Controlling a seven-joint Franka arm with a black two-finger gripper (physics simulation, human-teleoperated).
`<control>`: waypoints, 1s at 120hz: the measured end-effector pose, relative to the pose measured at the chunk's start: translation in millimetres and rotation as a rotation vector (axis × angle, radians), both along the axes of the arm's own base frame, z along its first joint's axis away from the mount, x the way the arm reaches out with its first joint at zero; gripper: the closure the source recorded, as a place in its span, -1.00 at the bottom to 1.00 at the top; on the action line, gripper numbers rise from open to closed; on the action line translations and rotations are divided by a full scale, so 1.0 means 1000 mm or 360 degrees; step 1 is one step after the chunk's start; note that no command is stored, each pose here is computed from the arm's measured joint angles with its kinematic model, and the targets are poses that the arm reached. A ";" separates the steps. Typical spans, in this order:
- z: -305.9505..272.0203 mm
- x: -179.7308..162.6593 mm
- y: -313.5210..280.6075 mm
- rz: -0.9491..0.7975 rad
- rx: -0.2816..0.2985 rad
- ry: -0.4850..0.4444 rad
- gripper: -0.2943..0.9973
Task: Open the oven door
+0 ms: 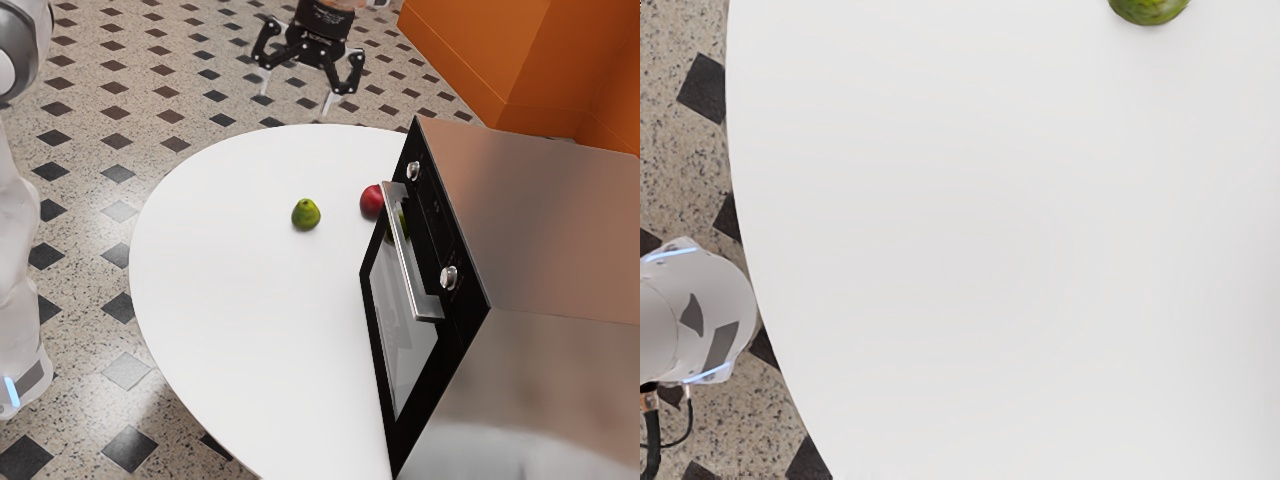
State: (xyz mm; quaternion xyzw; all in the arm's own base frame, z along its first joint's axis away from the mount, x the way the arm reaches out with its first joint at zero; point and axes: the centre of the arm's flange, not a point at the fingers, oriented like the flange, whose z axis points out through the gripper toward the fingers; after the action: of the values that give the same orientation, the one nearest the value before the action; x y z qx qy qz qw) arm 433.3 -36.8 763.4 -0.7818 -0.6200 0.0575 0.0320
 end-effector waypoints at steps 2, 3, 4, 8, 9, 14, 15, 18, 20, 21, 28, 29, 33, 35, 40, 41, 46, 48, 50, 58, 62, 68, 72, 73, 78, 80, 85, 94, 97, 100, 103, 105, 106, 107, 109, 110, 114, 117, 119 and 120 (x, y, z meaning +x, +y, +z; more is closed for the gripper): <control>0.001 0.001 -0.001 0.0044 0.0004 -0.0011 -0.54; 0.002 0.000 -0.001 0.0066 0.0006 -0.0018 -0.54; 0.003 0.000 -0.001 0.0087 0.0007 -0.0025 -0.54; 0.006 -0.002 -0.002 0.0169 0.0013 -0.0052 -0.54; 0.007 -0.002 -0.002 0.0190 0.0014 -0.0058 -0.54; 0.017 -0.010 -0.002 0.0286 0.0012 -0.0105 -0.54; 0.019 -0.012 -0.002 0.0303 0.0011 -0.0116 -0.54; 0.026 -0.019 -0.004 0.0348 0.0007 -0.0144 -0.54; 0.032 -0.026 -0.007 0.0371 0.0002 -0.0170 -0.54; 0.036 -0.031 -0.008 0.0382 -0.0001 -0.0184 -0.54; 0.054 -0.054 -0.009 0.0480 -0.0011 -0.0244 -0.54; 0.055 -0.056 -0.009 0.0496 -0.0011 -0.0247 -0.54; 0.059 -0.061 -0.009 0.0554 -0.0008 -0.0255 -0.54; 0.060 -0.063 -0.009 0.0582 -0.0006 -0.0255 -0.54; 0.061 -0.067 -0.010 0.0647 0.0000 -0.0250 -0.54; 0.062 -0.068 -0.010 0.0658 0.0001 -0.0250 -0.54; 0.066 -0.077 -0.023 0.0675 0.0008 -0.0257 -0.54; 0.069 -0.087 -0.028 0.0674 0.0007 -0.0271 -0.54; 0.069 -0.100 -0.031 0.0683 0.0010 -0.0277 -0.54; 0.055 -0.155 -0.048 0.0727 0.0051 -0.0348 -0.54; 0.048 -0.166 -0.064 0.0732 0.0079 -0.0397 -0.54; 0.040 -0.173 -0.094 0.0700 0.0107 -0.0474 -0.54; 0.035 -0.174 -0.111 0.0666 0.0110 -0.0513 -0.54; 0.034 -0.174 -0.115 0.0655 0.0108 -0.0521 -0.54; 0.032 -0.175 -0.132 0.0587 0.0084 -0.0563 -0.54; 0.031 -0.176 -0.139 0.0561 0.0072 -0.0579 -0.54; 0.025 -0.179 -0.156 0.0501 0.0045 -0.0604 -0.54; 0.019 -0.177 -0.177 0.0419 -0.0021 -0.0645 -0.54; 0.017 -0.173 -0.183 0.0397 -0.0037 -0.0662 -0.54; 0.015 -0.169 -0.190 0.0380 -0.0048 -0.0680 -0.54; 0.013 -0.164 -0.196 0.0366 -0.0059 -0.0696 -0.54; 0.012 -0.160 -0.199 0.0357 -0.0069 -0.0704 -0.54; 0.011 -0.159 -0.201 0.0352 -0.0075 -0.0708 -0.54; 0.009 -0.158 -0.202 0.0348 -0.0081 -0.0709 -0.54; 0.006 -0.155 -0.205 0.0340 -0.0092 -0.0713 -0.54; 0.005 -0.154 -0.206 0.0336 -0.0097 -0.0714 -0.54; 0.000 -0.150 -0.210 0.0322 -0.0119 -0.0724 -0.54; -0.003 -0.147 -0.212 0.0315 -0.0138 -0.0732 -0.54; -0.004 -0.146 -0.214 0.0311 -0.0150 -0.0740 -0.54; -0.004 -0.145 -0.214 0.0309 -0.0156 -0.0744 -0.54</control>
State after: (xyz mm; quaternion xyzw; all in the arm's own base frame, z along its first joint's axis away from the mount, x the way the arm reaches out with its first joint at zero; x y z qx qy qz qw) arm 288.1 -250.9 759.4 -0.7113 -0.6792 -0.0919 -0.1557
